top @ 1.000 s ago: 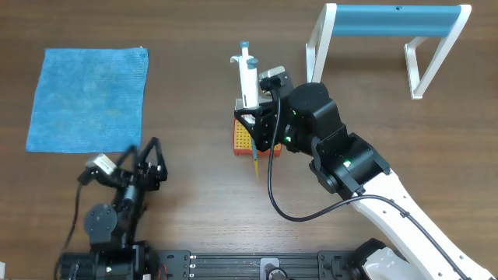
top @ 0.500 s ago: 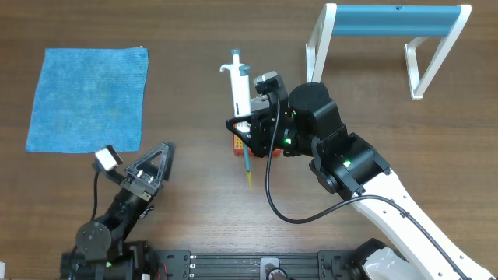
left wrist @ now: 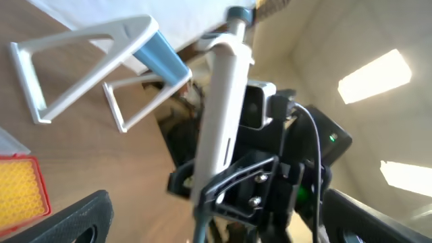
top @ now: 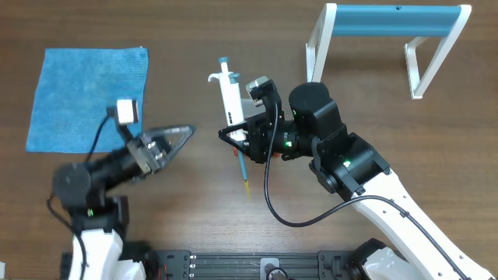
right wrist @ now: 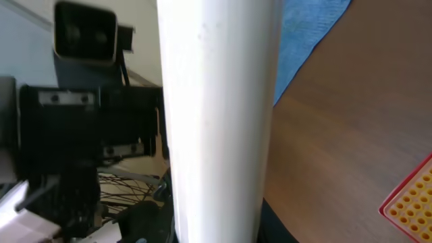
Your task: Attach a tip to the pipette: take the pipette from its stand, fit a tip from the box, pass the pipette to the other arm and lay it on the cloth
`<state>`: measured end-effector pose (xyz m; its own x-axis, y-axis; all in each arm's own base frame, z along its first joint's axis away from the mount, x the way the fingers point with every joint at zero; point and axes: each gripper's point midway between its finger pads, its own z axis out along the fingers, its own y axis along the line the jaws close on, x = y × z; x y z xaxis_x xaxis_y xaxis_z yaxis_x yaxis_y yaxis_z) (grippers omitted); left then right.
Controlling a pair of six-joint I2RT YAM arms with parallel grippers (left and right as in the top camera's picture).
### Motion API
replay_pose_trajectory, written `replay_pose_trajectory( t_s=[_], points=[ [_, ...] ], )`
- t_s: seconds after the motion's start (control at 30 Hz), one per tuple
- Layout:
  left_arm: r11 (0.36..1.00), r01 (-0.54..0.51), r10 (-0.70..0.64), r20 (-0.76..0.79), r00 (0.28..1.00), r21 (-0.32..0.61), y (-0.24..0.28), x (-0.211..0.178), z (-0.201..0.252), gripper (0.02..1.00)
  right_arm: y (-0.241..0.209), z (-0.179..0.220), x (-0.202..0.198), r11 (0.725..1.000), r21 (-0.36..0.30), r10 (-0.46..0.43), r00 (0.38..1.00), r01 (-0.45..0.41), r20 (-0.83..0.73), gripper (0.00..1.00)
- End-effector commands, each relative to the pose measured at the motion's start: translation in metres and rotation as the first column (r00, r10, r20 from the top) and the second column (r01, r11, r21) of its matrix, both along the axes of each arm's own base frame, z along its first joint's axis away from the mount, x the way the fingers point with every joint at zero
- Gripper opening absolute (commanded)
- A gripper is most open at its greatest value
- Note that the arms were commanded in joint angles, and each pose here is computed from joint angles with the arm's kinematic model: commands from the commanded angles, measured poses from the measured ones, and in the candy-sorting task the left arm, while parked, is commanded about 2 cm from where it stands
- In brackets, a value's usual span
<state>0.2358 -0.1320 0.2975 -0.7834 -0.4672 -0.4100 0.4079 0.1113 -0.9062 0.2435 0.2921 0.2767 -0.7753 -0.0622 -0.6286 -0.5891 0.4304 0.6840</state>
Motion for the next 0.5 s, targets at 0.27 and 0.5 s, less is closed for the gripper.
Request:
replay_pose_trajectory(
  t_s=[0.27, 0.5],
  points=[
    [0.961, 0.249, -0.265, 0.143, 0.954, 0.118, -0.032, 0.037, 0.027, 0.993, 0.007, 0.017, -0.008, 0.996, 0.061, 0.068, 0.998, -0.069, 0.014, 0.080],
    [0.936, 0.331, -0.345, 0.137, 0.929, 0.119, -0.060, 0.047, 0.025, 0.996, 0.008, 0.021, -0.008, 0.994, 0.074, 0.075, 0.997, -0.077, 0.031, 0.082]
  ],
)
